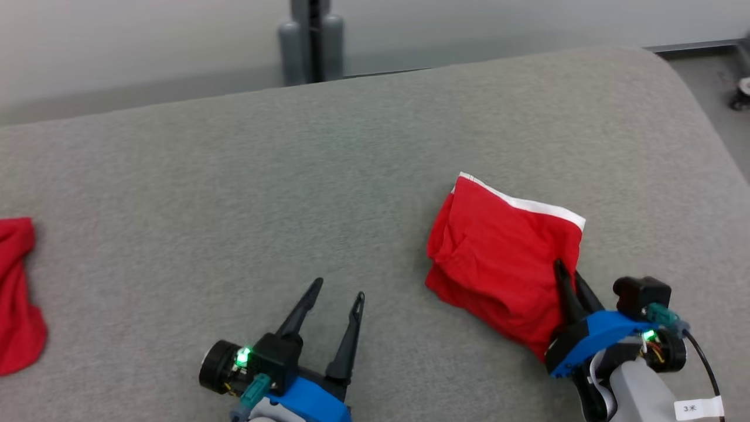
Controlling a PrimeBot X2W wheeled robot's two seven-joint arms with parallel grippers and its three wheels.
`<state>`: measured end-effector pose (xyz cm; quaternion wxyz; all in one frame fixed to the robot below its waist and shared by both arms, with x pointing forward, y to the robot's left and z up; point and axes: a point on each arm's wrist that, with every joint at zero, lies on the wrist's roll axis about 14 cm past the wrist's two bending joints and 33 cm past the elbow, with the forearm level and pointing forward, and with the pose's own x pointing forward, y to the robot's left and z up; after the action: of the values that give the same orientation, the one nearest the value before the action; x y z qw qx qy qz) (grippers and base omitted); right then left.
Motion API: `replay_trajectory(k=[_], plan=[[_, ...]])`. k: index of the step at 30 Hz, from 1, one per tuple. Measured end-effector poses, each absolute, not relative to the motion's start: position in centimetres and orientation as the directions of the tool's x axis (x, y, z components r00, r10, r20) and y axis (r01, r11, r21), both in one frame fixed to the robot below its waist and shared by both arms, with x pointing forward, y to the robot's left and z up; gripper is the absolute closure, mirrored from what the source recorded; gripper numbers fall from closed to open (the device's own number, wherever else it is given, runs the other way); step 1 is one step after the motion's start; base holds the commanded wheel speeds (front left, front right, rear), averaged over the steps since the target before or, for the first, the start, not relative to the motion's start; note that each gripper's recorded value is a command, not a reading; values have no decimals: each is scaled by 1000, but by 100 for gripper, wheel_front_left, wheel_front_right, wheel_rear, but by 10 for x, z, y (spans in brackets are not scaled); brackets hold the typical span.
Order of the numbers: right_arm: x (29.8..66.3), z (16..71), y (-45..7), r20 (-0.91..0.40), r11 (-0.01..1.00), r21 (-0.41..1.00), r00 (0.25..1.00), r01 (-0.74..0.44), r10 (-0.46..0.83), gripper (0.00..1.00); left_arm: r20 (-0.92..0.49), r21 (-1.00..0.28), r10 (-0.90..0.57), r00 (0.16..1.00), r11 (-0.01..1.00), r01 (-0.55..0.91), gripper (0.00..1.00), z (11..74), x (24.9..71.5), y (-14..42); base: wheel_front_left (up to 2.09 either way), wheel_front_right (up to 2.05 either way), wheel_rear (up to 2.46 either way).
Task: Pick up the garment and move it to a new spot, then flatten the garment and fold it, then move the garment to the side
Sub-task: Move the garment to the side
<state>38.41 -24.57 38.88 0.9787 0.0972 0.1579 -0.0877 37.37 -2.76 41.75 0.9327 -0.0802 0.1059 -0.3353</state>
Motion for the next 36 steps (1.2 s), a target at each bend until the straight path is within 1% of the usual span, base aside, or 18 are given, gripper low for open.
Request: replay_trajectory(k=[4, 8, 13, 15, 18, 24, 27, 28, 30, 36], plan=[[355, 391, -271, -328, 945, 160, 918, 286, -222, 100, -118, -235, -743, 659, 666, 708, 0, 422, 363, -69, 0, 0, 0], [334, 395, -288, -321, 926, 159, 905, 343, -280, 100, -104, -239, -804, 586, 592, 770, 0, 425, 352, -95, 0, 0, 0], [328, 396, -296, -323, 928, 122, 898, 353, -299, 100, -106, -236, -820, 562, 570, 787, 0, 424, 351, -101, 0, 0, 0], [335, 398, -299, -321, 934, 95, 899, 344, -298, 100, -124, -232, -816, 565, 577, 783, 0, 418, 351, -96, 0, 0, 0], [355, 408, -308, -297, 947, 29, 908, 320, -297, 100, -145, -226, -801, 581, 599, 768, 0, 411, 355, -85, 0, 0, 0], [392, 427, -355, -289, 944, -166, 901, 286, -323, 100, -185, -213, -738, 649, 675, 707, 0, 398, 370, -50, 0, 0, 0], [414, 437, -373, -295, 931, -244, 894, 271, -337, 100, -203, -212, -705, 679, 709, 673, 0, 391, 376, -34, 0, 0, 0], [427, 441, -384, -304, 920, -297, 888, 257, -346, 100, -217, -214, -684, 697, 730, 649, 0, 386, 378, -24, 0, 0, 0], [440, 445, -392, -312, 908, -340, 881, 246, -355, 100, -228, -216, -664, 712, 748, 628, 0, 382, 380, -15, 0, 0, 0], [466, 451, -419, -323, 863, -436, 851, 256, -415, 100, -241, -220, -620, 747, 784, 580, 0, 376, 388, 3, 0, 0, 0]])
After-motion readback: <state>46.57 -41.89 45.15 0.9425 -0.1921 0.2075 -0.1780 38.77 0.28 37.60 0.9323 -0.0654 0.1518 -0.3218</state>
